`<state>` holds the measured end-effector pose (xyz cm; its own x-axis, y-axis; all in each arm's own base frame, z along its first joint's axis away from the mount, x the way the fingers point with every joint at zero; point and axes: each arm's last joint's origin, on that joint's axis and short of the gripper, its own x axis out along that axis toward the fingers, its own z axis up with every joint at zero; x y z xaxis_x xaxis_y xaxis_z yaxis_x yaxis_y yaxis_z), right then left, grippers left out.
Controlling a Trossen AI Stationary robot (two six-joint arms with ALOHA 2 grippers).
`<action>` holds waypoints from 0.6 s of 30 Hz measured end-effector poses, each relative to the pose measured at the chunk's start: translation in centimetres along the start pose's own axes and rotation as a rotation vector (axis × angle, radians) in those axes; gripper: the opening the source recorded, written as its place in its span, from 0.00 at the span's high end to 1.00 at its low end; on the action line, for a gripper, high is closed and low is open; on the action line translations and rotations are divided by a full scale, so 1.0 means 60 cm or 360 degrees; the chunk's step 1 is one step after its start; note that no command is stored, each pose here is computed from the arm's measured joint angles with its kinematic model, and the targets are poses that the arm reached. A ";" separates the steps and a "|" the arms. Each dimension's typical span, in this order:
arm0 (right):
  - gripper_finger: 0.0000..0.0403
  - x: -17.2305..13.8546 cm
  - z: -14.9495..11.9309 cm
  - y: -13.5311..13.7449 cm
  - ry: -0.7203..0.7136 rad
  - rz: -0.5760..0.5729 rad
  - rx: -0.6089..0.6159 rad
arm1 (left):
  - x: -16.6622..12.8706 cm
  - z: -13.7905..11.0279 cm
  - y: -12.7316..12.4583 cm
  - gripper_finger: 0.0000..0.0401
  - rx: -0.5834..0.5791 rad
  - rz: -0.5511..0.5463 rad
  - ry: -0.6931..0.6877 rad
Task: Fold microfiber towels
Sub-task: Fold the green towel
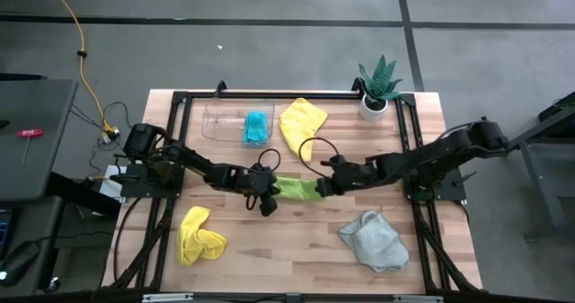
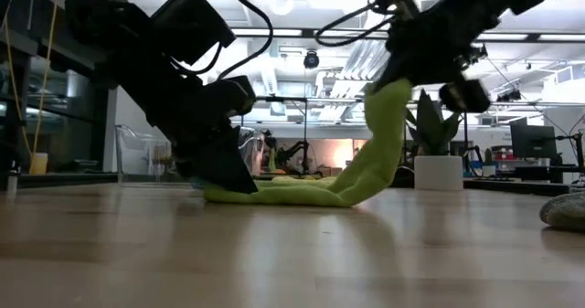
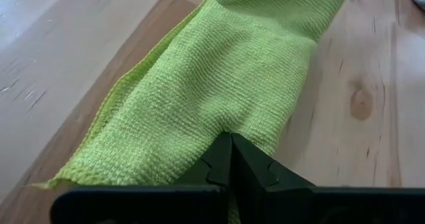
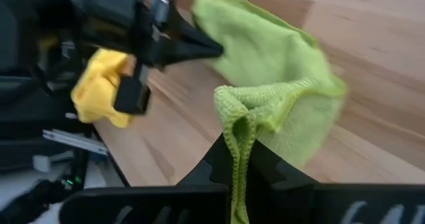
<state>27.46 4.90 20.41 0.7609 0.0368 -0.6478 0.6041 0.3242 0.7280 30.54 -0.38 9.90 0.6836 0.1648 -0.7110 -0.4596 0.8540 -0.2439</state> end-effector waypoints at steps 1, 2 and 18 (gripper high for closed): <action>1.00 0.010 0.002 0.002 -0.0021 0.0031 0.0013 | 0.000 0.000 -0.001 1.00 -0.0002 -0.0014 0.0001; 1.00 0.018 0.005 0.002 -0.0043 0.0047 0.0028 | 0.000 0.001 -0.001 1.00 -0.0003 -0.0032 0.0003; 1.00 0.098 0.017 0.005 -0.0146 0.0336 0.0160 | -0.082 0.042 -0.014 1.00 0.0010 -0.0205 -0.0020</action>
<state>32.35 4.24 17.07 0.8883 0.0062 -0.4592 0.4465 0.2228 0.8666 28.99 -0.69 15.27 0.7438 0.0599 -0.6658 -0.3641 0.8715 -0.3284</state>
